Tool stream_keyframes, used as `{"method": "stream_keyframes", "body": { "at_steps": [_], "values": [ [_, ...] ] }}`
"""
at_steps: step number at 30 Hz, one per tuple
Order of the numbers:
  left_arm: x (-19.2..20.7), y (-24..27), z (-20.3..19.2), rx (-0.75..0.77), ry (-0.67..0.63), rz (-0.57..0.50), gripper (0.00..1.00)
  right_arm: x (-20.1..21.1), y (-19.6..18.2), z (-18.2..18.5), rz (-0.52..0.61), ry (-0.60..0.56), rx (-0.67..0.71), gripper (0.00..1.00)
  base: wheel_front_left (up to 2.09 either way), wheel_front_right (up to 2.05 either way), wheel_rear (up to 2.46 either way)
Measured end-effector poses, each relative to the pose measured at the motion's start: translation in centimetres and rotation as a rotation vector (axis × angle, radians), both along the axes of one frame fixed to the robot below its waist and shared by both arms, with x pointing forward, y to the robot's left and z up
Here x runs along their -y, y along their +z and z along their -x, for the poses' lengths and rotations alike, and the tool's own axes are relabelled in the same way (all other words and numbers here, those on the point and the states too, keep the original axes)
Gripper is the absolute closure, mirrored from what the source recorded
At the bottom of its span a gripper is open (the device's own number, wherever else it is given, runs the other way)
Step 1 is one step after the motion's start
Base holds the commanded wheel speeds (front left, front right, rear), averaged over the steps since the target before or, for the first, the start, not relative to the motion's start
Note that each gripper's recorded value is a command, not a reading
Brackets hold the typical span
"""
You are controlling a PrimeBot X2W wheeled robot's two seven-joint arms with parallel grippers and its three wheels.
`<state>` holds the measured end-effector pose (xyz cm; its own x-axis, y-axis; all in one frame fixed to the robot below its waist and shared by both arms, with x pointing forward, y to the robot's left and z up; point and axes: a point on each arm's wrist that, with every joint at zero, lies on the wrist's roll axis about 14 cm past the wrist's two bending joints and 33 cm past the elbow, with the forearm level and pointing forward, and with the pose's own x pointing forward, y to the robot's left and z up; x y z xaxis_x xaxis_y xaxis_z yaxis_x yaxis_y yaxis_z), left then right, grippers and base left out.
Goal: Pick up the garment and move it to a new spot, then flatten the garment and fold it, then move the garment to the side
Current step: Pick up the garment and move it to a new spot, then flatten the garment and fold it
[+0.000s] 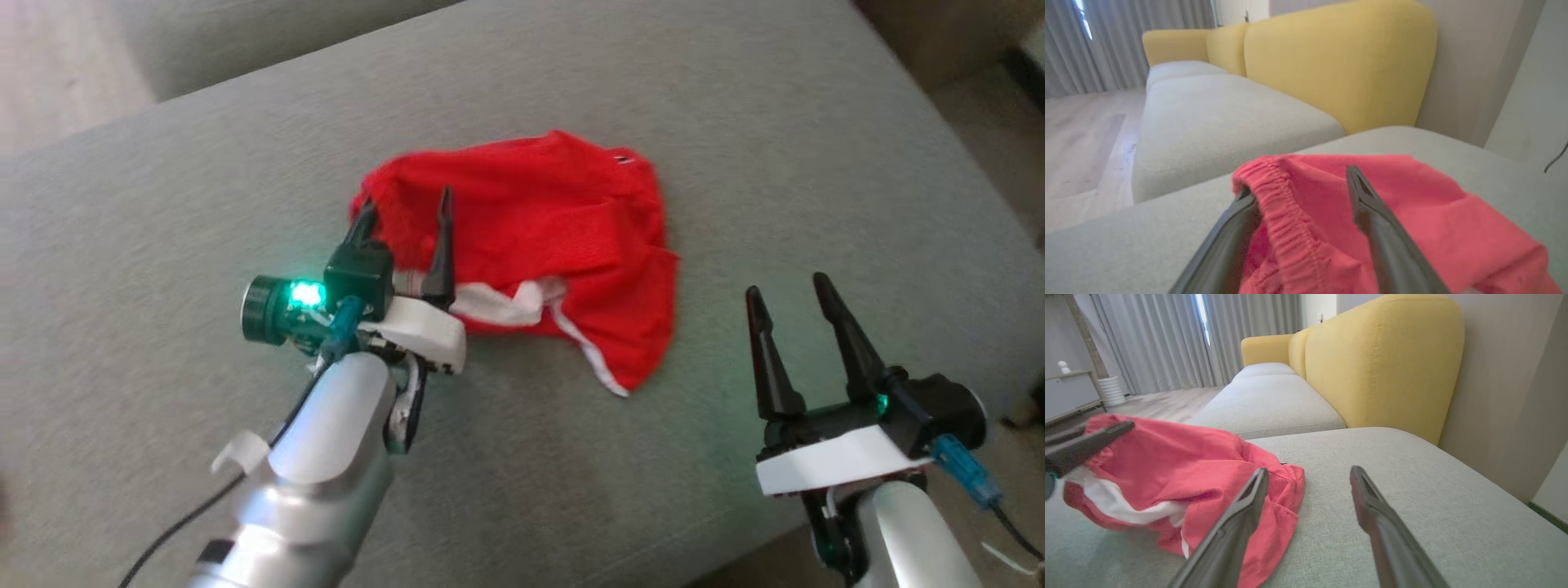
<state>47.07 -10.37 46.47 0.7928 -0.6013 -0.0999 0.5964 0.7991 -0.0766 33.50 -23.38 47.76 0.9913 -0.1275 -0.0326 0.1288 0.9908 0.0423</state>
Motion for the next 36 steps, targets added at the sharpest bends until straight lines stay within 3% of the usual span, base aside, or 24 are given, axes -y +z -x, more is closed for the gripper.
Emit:
{"method": "stream_keyframes", "body": {
  "at_steps": [5, 12, 15, 20, 24, 29, 36],
  "values": [
    [-4.2, 3.1, 0.4, 0.099, 0.143, 0.057, 0.0, -1.7, -0.7, -1.4, 0.011, 0.065, -0.014, 0.0, 0.0, 0.0, 0.0],
    [-11.8, -3.5, 8.4, -0.104, 0.29, -0.011, 0.0, -4.9, -1.9, -0.1, 0.02, 0.166, -0.044, 0.0, 0.0, 0.0, 0.0],
    [-14.4, -4.0, 10.3, -0.125, 0.362, -0.013, 0.0, -6.2, -2.2, 0.5, 0.018, 0.209, -0.052, 0.0, 0.0, 0.0, 0.0],
    [-18.5, 0.7, 11.6, 0.036, 0.5, 0.03, 0.0, -8.0, -1.0, 0.5, 0.023, 0.268, -0.008, 0.0, 0.0, 0.0, 0.0],
    [-22.0, 2.8, 15.8, 0.125, 0.619, 0.038, 0.0, -8.8, -1.1, 1.9, 0.025, 0.297, -0.007, 0.0, 0.0, 0.0, 0.0],
    [-24.3, 1.7, 18.6, 0.097, 0.704, 0.023, 0.0, -9.4, -1.7, 2.8, 0.035, 0.321, -0.025, 0.0, 0.0, 0.0, 0.0],
    [-24.9, 1.6, 18.9, 0.108, 0.713, -0.009, 0.0, -9.6, -1.6, 2.9, 0.023, 0.326, -0.021, 0.0, 0.0, 0.0, 0.0]
  ]
}}
